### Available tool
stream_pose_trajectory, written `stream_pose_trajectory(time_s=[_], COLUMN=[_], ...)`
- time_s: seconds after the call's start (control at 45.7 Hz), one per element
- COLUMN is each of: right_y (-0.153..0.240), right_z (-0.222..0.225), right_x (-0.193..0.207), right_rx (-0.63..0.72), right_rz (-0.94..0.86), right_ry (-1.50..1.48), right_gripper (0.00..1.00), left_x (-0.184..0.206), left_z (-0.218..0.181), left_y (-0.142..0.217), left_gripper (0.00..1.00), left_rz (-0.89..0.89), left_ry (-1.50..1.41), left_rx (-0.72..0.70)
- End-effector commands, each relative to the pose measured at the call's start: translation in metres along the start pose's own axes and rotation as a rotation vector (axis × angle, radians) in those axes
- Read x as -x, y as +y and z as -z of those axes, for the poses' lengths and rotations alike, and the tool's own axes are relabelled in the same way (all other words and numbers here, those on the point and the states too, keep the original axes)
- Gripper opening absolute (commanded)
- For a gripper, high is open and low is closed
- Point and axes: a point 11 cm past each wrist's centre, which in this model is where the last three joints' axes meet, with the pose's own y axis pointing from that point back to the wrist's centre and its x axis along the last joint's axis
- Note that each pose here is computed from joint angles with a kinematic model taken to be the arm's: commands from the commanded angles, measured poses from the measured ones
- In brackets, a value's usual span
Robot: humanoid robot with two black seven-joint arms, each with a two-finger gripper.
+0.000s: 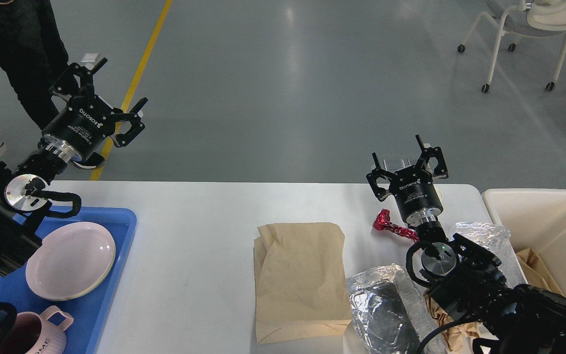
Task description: Tidy desktop
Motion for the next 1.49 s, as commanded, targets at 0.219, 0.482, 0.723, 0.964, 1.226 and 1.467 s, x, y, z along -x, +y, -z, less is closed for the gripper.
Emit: stream_pose_trajectory(time_s=[0.219, 0.482, 0.723, 0.964, 1.226, 1.467], right_y=[0.000, 0.001, 0.000, 0.000, 0.000, 0.000], right_z=[0.000, 0.000, 0.000, 0.000, 0.000, 0.001], right_x=[0.000, -0.001, 0.000, 0.000, 0.000, -0.001], right_rx=[0.000, 0.001, 0.001, 0.002, 0.002, 0.001], right_rz=[0.000, -0.001, -0.001, -0.002, -0.001, -0.002], right_ry=[0.000, 0.000, 0.003, 0.003, 0.003, 0.004], right_gripper=[1.00, 1.00, 1.00, 1.00, 1.00, 1.00], left_x=[-0.009, -0.034, -0.038, -0.039, -0.040, -0.040], left_z=[0.053, 0.103, 0.116, 0.121, 0.121, 0.121], left_y=[0.006, 0.053, 0.062, 0.072, 0.075, 0.075], left_gripper=[1.00, 1.00, 1.00, 1.00, 1.00, 1.00], left_rz=[-0.057, -0.150, -0.174, -0.148, -0.148, -0.148], left_ry=[0.084, 0.154, 0.166, 0.179, 0.195, 0.198], left_rx=[-0.043, -0.016, 0.051, 0.047, 0.061, 0.065])
